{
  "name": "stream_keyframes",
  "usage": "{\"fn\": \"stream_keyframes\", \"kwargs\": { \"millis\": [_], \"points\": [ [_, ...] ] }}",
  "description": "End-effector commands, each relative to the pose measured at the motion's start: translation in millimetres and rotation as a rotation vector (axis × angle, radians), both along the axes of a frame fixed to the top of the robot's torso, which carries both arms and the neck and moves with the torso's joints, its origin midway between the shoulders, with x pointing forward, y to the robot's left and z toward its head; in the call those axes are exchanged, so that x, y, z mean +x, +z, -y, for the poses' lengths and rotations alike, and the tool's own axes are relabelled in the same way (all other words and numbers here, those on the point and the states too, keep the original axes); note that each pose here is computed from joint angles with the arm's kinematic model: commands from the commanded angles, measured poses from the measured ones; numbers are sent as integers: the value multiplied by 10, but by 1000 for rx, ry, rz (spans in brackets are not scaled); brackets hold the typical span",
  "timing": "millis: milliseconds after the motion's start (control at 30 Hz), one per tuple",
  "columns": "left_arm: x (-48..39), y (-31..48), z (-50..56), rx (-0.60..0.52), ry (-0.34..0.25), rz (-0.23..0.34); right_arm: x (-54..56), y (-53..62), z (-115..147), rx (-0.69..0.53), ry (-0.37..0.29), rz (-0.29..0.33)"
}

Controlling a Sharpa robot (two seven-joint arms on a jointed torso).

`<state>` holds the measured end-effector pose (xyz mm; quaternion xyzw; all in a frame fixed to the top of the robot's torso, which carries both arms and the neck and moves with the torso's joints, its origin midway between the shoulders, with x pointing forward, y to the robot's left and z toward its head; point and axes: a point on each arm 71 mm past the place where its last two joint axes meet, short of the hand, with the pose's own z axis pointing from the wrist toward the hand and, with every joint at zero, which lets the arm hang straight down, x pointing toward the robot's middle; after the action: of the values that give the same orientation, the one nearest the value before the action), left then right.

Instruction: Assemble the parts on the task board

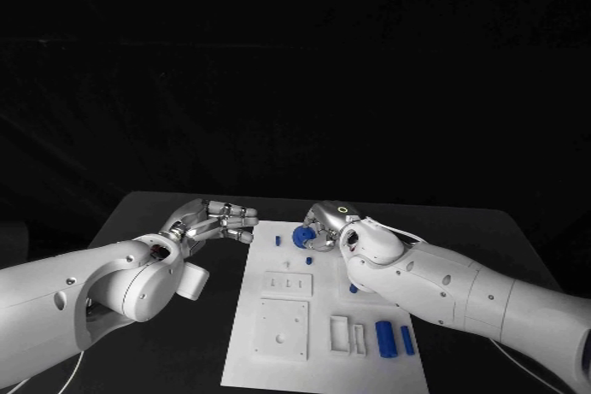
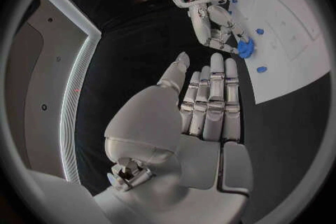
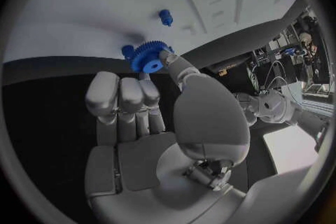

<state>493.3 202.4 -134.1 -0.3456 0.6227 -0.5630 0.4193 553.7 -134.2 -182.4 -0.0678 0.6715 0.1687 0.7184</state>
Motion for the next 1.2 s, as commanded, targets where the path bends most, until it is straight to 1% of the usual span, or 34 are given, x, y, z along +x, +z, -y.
{"fn": "stream_keyframes", "kwargs": {
  "millis": [33,467,800,1200],
  "points": [
    [-6,12,31,-4,-17,6,8,-14,-29,-21,0,3],
    [-6,12,46,-4,-22,5,27,-110,-81,-46,3,-22],
    [14,7,65,-2,-25,6,23,-185,-87,-65,10,-47],
    [19,5,77,-2,-27,6,42,-231,-108,-71,6,-51]
  ]
}}
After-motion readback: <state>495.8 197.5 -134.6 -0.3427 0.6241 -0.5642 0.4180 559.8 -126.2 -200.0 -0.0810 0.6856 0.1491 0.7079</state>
